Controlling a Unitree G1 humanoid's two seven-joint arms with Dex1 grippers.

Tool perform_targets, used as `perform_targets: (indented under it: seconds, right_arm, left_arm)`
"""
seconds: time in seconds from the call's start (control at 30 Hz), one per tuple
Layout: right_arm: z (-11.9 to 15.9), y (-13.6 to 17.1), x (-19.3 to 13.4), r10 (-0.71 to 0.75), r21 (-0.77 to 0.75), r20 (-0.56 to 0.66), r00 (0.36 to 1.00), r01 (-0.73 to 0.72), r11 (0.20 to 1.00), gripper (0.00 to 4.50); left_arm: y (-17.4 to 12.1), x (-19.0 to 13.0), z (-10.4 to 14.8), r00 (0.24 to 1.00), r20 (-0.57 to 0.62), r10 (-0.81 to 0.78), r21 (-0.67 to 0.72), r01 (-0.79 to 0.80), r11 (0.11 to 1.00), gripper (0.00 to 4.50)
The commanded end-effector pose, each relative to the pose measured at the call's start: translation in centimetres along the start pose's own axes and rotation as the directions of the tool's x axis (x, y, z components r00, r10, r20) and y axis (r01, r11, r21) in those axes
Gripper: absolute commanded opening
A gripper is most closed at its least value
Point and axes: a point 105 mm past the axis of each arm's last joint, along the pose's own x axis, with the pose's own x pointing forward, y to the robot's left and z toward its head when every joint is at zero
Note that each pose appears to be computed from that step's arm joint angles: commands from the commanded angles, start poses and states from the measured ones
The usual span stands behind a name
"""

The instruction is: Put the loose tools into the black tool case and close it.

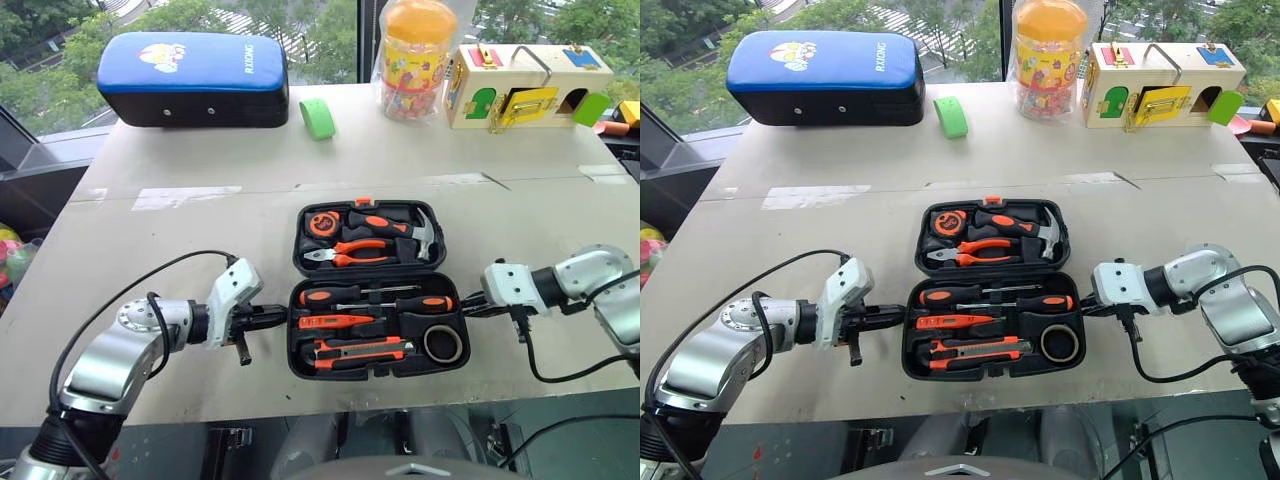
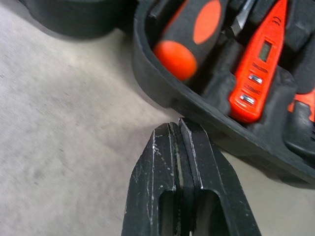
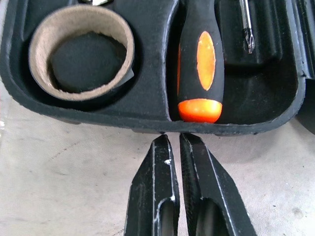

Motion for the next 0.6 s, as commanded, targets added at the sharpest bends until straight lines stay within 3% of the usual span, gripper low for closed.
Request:
perform_targets:
  seconds: [0.03, 0.1, 0.13, 0.17, 0.23, 0.43, 0.47, 0.6]
  right_arm:
    - [-1.0, -1.3, -2.1, -0.118, -0.011, -0.07, 0.991, 0.117, 0.993, 0.0]
    - [-1.5, -1.8, -3.5, -0.166, 0.07, -0.079, 0.983, 0.172, 0.983, 0.0]
    - [-1.6, -2.0, -4.2, -0.182, 0.119, -0.077, 0.98, 0.191, 0.974, 0.24]
    - [-1.5, -2.1, -4.8, -0.198, 0.186, -0.061, 0.978, 0.206, 0.961, 0.5]
    - [-0.7, -2.8, -5.6, -0.25, 0.34, 0.009, 0.968, 0.232, 0.911, 1.17]
    - [0.2, -6.8, -5.3, -0.422, 0.658, 0.071, 0.904, 0.275, 0.701, 4.05]
    - [0.4, -7.5, -5.0, -0.441, 0.694, 0.069, 0.895, 0.275, 0.666, 4.45]
    - [1.5, -10.0, -3.2, -0.484, 0.819, 0.07, 0.872, 0.227, 0.527, 4.45]
  left_arm:
    - [1.6, -1.5, -0.5, 0.995, -0.02, 0.1, -0.014, -0.1, 0.995, 0.05]
    - [2.9, -2.7, -0.3, 0.987, 0.002, 0.163, -0.081, -0.162, 0.983, 0.05]
    - [3.5, -3.3, -0.1, 0.982, 0.019, 0.187, -0.118, -0.184, 0.976, 0.69]
    - [4.1, -3.9, 0.3, 0.975, 0.04, 0.22, -0.157, -0.211, 0.965, 0.89]
    - [5.3, -4.9, 1.6, 0.96, 0.094, 0.265, -0.268, -0.231, 0.935, 1.7]
    - [8.0, -4.0, 6.4, 0.934, 0.193, 0.301, -0.508, -0.168, 0.845, 4.5]
    - [8.0, -3.4, 7.1, 0.937, 0.2, 0.288, -0.525, -0.146, 0.838, 4.5]
    - [7.8, -0.6, 8.6, 0.954, 0.166, 0.251, -0.563, -0.117, 0.818, 4.5]
